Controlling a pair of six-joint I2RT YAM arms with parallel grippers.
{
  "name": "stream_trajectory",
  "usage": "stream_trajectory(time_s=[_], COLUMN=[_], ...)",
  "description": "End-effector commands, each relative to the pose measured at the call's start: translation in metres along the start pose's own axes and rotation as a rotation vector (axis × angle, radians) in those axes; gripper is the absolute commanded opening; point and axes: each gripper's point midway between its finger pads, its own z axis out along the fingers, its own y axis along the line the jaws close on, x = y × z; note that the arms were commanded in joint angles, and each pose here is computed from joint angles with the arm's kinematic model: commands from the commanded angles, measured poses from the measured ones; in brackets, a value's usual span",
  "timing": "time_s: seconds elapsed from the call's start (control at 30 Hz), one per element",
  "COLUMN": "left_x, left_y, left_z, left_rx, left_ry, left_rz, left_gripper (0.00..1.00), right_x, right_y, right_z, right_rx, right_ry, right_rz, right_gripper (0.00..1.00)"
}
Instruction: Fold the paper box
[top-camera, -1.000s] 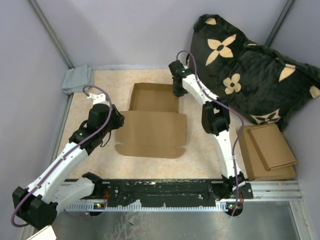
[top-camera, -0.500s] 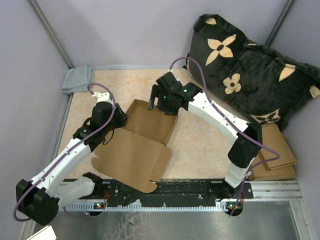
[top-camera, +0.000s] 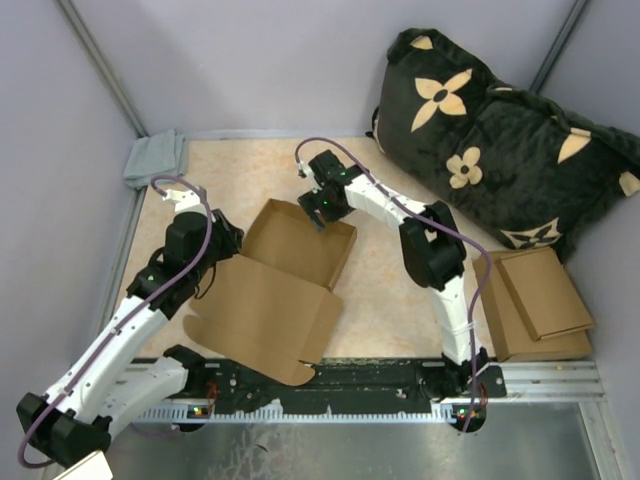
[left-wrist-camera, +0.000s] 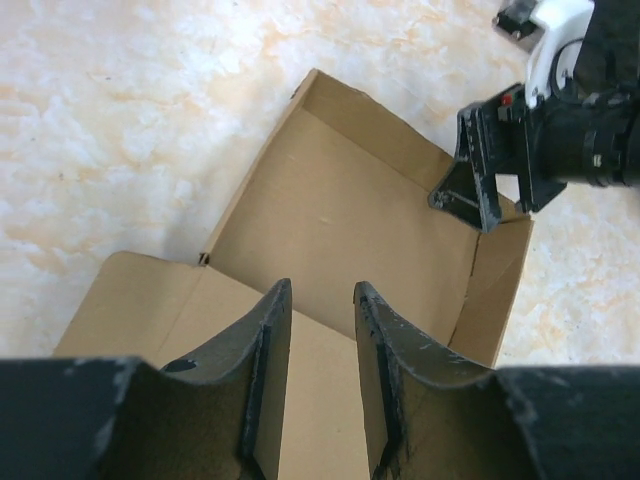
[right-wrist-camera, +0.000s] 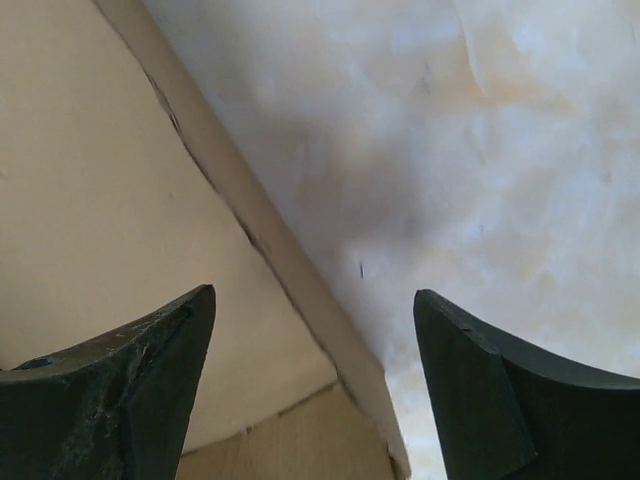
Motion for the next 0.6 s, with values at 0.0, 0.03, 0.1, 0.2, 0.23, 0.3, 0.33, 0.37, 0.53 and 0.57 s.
stream_trajectory(time_s=[0.0,0.03,0.1,0.2,0.23,0.3,0.33,0.37,0.53,0.57], left_x=[-0.009,-0.01,-0.013,-0.02,-0.022,-0.027,-0.028,-0.029,-0.029,-0.029], left_y=[0.013,0.014,0.016,0.017,0.017,0.015,0.015,0.014,0.008,0.006], left_z=[-0.01,-0.012,-0.015,-0.018,-0.019,-0.018,-0.018,-0.016,-0.005,-0.003], left_rx=[-0.063,-0.07,-0.08,-0.085,-0.083,-0.081,-0.081,-0.08,-0.066,-0.059], left_ry=[-0.027,-0.031,-0.043,-0.068,-0.075,-0.087,-0.092,-0.093,-0.089,-0.087], left_rz=[-0.008,-0.009,-0.01,-0.009,-0.005,0.007,0.013,0.02,0.044,0.043], left_gripper=[0.38,0.38,0.38,0.38,0.38,0.38,0.38,0.38,0.38,0.38], right_x=[-0.081,-0.078,-0.08,-0.079,-0.078,-0.078,-0.078,-0.078,-0.077,-0.076], right_y=[0.015,0.015,0.015,0.022,0.025,0.03,0.033,0.035,0.046,0.045], right_z=[-0.03,-0.022,-0.017,-0.004,-0.001,0.005,0.006,0.007,0.012,0.014], right_rx=[-0.083,-0.079,-0.085,-0.119,-0.132,-0.162,-0.172,-0.182,-0.2,-0.197], right_ry=[-0.214,-0.196,-0.201,-0.184,-0.174,-0.162,-0.163,-0.164,-0.16,-0.155], right_rz=[-0.11,-0.11,-0.085,-0.075,-0.074,-0.068,-0.066,-0.063,-0.072,-0.064], right_gripper=[0.8,0.8,0.8,0.8,0.79,0.78,0.77,0.77,0.75,0.73])
